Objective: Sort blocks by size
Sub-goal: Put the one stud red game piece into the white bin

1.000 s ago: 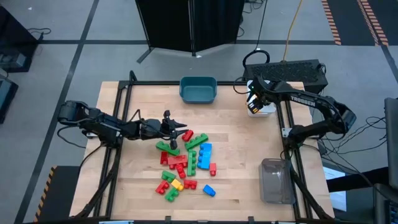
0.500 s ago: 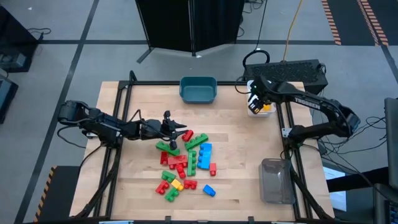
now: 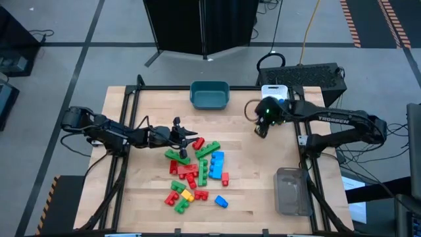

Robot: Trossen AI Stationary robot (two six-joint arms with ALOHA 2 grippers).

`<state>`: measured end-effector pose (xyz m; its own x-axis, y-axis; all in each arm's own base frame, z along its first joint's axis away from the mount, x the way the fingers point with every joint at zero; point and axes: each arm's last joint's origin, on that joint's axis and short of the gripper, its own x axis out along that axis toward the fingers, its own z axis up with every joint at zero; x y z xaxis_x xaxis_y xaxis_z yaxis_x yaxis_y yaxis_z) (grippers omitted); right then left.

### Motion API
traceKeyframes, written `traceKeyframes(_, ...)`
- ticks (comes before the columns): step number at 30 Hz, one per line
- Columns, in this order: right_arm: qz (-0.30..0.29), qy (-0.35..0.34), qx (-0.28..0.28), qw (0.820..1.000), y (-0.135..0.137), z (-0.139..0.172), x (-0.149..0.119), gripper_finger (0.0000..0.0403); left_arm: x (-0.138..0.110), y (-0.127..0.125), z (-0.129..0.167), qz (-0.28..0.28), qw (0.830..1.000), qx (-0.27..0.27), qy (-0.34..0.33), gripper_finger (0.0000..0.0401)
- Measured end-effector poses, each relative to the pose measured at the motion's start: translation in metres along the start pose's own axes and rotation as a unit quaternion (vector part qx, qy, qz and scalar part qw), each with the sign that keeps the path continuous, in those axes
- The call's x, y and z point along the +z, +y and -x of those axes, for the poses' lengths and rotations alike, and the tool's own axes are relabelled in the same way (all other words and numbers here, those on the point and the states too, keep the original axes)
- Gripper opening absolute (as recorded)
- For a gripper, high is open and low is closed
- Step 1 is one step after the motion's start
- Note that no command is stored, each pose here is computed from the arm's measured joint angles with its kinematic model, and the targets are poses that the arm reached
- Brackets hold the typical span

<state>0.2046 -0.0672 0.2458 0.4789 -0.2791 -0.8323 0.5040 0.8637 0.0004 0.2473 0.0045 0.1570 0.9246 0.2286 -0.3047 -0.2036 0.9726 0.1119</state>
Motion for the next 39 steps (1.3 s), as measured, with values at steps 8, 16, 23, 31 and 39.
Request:
traceKeyframes(8,0.07,-0.062,0.087,0.992,0.06,-0.002,0.002,0.0192,-0.001,0.0,0.0,-0.011,1.0,0.0,0.004,0.0086)
traceKeyframes(16,0.119,-0.085,0.136,0.98,0.105,-0.021,-0.001,0.0192,0.0,0.001,0.0,-0.01,1.0,0.001,-0.001,0.0086)
traceKeyframes(23,0.163,-0.07,0.157,0.972,0.14,-0.049,-0.014,0.0208,0.0,0.001,0.0,-0.009,1.0,0.001,0.0,0.0086)
traceKeyframes(31,0.2,-0.073,0.182,0.96,0.167,-0.065,-0.028,0.0295,0.0,0.001,0.0,-0.009,1.0,0.001,-0.001,0.0086)
traceKeyframes(39,0.218,-0.055,0.216,0.95,0.184,-0.081,-0.041,0.0379,0.0,0.001,0.0,-0.01,1.0,0.005,-0.001,0.0086)
